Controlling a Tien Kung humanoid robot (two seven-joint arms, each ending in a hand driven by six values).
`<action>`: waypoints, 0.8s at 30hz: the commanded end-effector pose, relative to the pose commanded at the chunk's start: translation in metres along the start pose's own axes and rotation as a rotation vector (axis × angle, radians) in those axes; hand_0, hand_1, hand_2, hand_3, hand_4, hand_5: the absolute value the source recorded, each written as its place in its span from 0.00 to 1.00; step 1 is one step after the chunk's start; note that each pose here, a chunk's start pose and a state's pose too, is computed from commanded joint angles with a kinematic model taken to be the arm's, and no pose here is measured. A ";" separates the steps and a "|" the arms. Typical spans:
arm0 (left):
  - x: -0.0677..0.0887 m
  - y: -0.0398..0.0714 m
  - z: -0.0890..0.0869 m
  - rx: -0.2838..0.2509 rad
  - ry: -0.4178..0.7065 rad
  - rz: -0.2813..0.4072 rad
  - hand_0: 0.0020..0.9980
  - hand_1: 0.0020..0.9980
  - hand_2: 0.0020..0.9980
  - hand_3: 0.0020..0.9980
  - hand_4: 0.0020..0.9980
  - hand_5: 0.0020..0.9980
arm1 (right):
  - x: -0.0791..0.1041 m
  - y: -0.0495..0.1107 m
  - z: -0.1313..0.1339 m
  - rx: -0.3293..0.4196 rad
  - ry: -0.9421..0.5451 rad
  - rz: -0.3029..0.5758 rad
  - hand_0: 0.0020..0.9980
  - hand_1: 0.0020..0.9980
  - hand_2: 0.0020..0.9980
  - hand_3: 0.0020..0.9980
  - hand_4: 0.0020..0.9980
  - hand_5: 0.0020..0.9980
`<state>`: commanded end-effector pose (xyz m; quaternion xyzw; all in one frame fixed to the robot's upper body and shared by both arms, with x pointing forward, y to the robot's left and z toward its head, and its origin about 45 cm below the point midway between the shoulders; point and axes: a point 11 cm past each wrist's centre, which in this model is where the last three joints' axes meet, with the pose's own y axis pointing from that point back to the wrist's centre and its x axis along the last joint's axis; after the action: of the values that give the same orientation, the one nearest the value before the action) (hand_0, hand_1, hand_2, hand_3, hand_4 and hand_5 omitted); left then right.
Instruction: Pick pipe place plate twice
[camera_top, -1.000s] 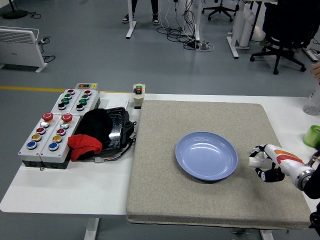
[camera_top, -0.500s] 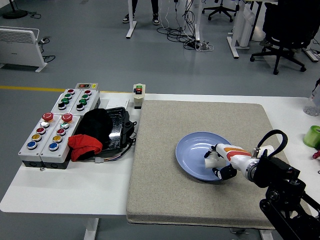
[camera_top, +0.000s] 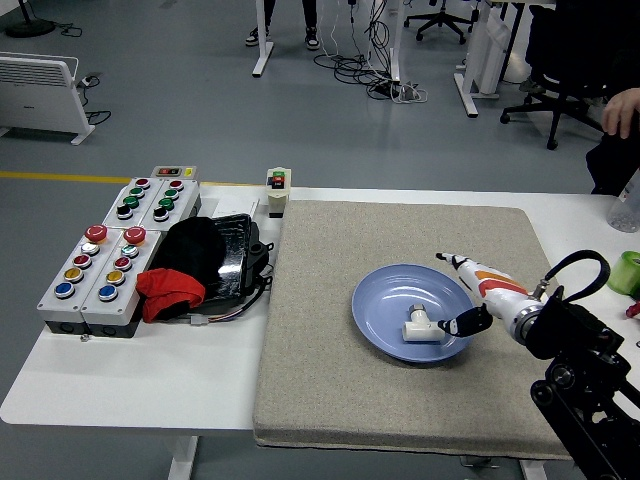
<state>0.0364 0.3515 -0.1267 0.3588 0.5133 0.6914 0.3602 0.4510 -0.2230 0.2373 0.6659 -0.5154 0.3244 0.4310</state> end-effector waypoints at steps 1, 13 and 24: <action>0.000 0.000 0.000 0.000 0.000 0.000 0.70 0.69 0.72 0.69 0.37 1.00 | 0.003 -0.001 0.004 -0.011 -0.005 0.009 1.00 0.97 1.00 1.00 0.82 0.31; -0.004 0.000 0.004 -0.007 0.005 -0.007 0.70 0.69 0.72 0.68 0.37 1.00 | 0.020 -0.019 0.062 -0.160 -0.054 0.013 1.00 0.94 1.00 0.99 0.78 0.28; -0.006 0.000 0.006 -0.011 0.007 -0.009 0.70 0.69 0.72 0.68 0.37 1.00 | -0.001 -0.025 0.078 -0.224 -0.025 -0.048 0.92 0.90 0.99 0.95 0.75 0.26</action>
<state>0.0449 0.3489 -0.1263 0.3521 0.5124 0.6937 0.3637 0.4742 -0.2906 0.1976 0.6296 -0.5377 0.2463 0.5039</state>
